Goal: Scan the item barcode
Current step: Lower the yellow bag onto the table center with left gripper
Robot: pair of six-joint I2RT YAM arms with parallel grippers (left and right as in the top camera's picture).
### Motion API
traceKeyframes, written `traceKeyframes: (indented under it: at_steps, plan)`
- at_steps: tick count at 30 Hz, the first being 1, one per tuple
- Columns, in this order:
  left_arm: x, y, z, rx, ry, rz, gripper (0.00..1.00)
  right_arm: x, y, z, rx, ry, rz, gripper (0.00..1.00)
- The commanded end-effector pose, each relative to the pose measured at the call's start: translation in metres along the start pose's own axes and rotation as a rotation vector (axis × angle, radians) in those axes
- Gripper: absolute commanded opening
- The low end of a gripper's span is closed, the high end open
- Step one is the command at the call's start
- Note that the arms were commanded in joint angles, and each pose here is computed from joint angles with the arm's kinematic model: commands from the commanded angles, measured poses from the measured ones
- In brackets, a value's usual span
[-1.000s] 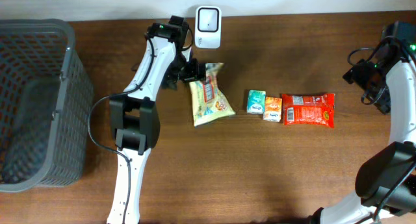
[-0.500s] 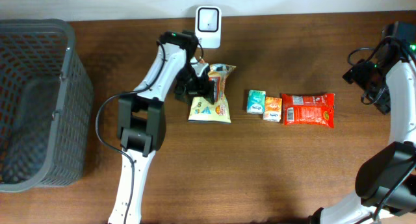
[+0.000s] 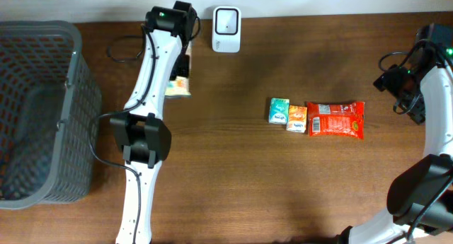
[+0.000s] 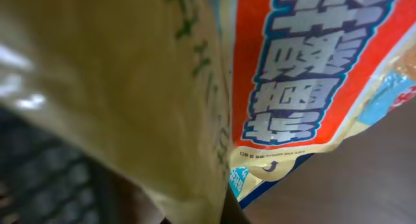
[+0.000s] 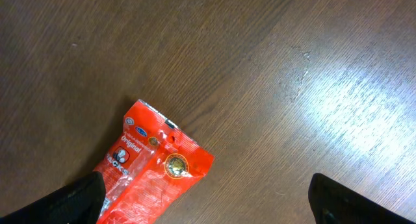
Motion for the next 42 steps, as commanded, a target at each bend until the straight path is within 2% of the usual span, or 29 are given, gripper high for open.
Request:
traceKeyframes:
  at_steps: [1,4,5,7,9,11,12,13,14,16,18,19,21,22,24,25,29,33,35,37,39,40,41,42]
  plan:
    - [0.022,0.051,0.023,0.315,-0.229,0.208,0.00,0.003,-0.001,0.006,0.004,-0.020,-0.004,0.99]
    - [0.014,0.056,0.005,0.481,-0.257,0.238,0.00,0.003,-0.001,0.006,0.004,-0.020,-0.004,0.99]
    - [0.000,0.046,-0.011,0.510,-0.206,0.179,0.00,0.003,-0.001,0.006,0.004,-0.020,-0.004,0.99]
    - [-0.029,0.013,-0.023,0.582,-0.202,0.053,0.00,0.003,-0.001,0.006,0.004,-0.020,-0.004,0.99]
    - [-0.057,-0.029,-0.018,0.501,-0.162,-0.033,0.00,0.003,-0.001,0.006,0.004,-0.020,-0.004,0.99]
    - [-0.089,-0.070,-0.010,0.391,-0.099,-0.109,0.13,0.003,-0.001,0.006,0.004,-0.020,-0.004,0.99]
    - [-0.103,-0.087,-0.004,0.361,-0.090,-0.165,0.47,0.003,-0.001,0.006,0.004,-0.020,-0.004,0.99]
    - [-0.116,-0.102,0.001,0.338,-0.088,-0.216,0.60,0.003,-0.001,0.006,0.004,-0.019,-0.004,0.99]
    - [-0.130,-0.115,0.005,0.308,-0.064,-0.288,0.61,0.003,-0.001,0.006,0.004,-0.020,-0.004,0.99]
    - [-0.147,-0.131,0.018,0.246,-0.044,-0.384,0.50,0.003,-0.001,0.006,0.004,-0.020,-0.004,0.99]
    - [-0.125,-0.124,0.042,0.176,-0.105,-0.310,0.47,0.003,-0.001,0.006,0.004,-0.019,-0.004,0.99]
    - [-0.108,-0.118,0.049,0.137,-0.138,-0.252,0.36,0.003,-0.001,0.006,0.004,-0.020,-0.004,0.99]
    - [-0.041,-0.096,0.044,0.021,-0.229,-0.029,0.02,0.003,-0.001,0.006,0.004,-0.020,-0.004,0.99]
    - [-0.023,-0.089,0.034,-0.025,-0.235,0.040,0.00,0.003,-0.001,0.006,0.004,-0.020,-0.004,0.99]
    - [0.000,-0.098,0.007,-0.300,-0.106,0.138,0.04,0.003,-0.001,0.006,0.004,-0.019,-0.004,0.99]
    - [0.000,-0.100,-0.004,-0.322,-0.074,0.144,0.04,0.003,-0.001,0.006,0.004,-0.020,-0.004,0.99]
    - [-0.032,-0.111,-0.040,-0.263,0.042,0.087,0.00,0.003,-0.001,0.006,0.004,-0.020,-0.004,0.99]
    - [-0.089,-0.141,-0.045,-0.182,0.108,-0.116,0.00,0.003,-0.001,0.006,0.004,-0.020,-0.004,0.99]
    - [-0.101,-0.140,-0.033,-0.117,0.095,-0.163,0.00,0.003,-0.001,0.006,0.004,-0.020,-0.004,0.99]
    - [-0.092,-0.127,-0.010,-0.065,0.052,-0.169,0.00,0.003,-0.001,0.006,0.004,-0.020,-0.004,0.99]
    - [-0.079,-0.106,0.036,-0.091,0.024,-0.140,0.00,0.003,-0.001,0.006,0.004,-0.019,-0.004,0.99]
    - [-0.076,-0.100,0.050,-0.102,0.012,-0.131,0.05,0.003,-0.001,0.006,0.004,-0.019,-0.004,0.99]
    - [-0.080,-0.107,0.065,-0.211,0.034,-0.173,0.32,0.003,-0.001,0.006,0.004,-0.020,-0.004,0.99]
    - [-0.088,-0.112,0.076,-0.301,0.072,-0.202,0.37,0.003,-0.001,0.006,0.004,-0.020,-0.004,0.99]
Point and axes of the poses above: each gripper's point midway between its finger pads, its own z axis back along the fingers, its own y axis along the line the jaws close on, x = y × z, the point moved 4 cm from there along z, back along the fingers, and after that the axes turned 14 degrees about z, right-handed, at the moved point
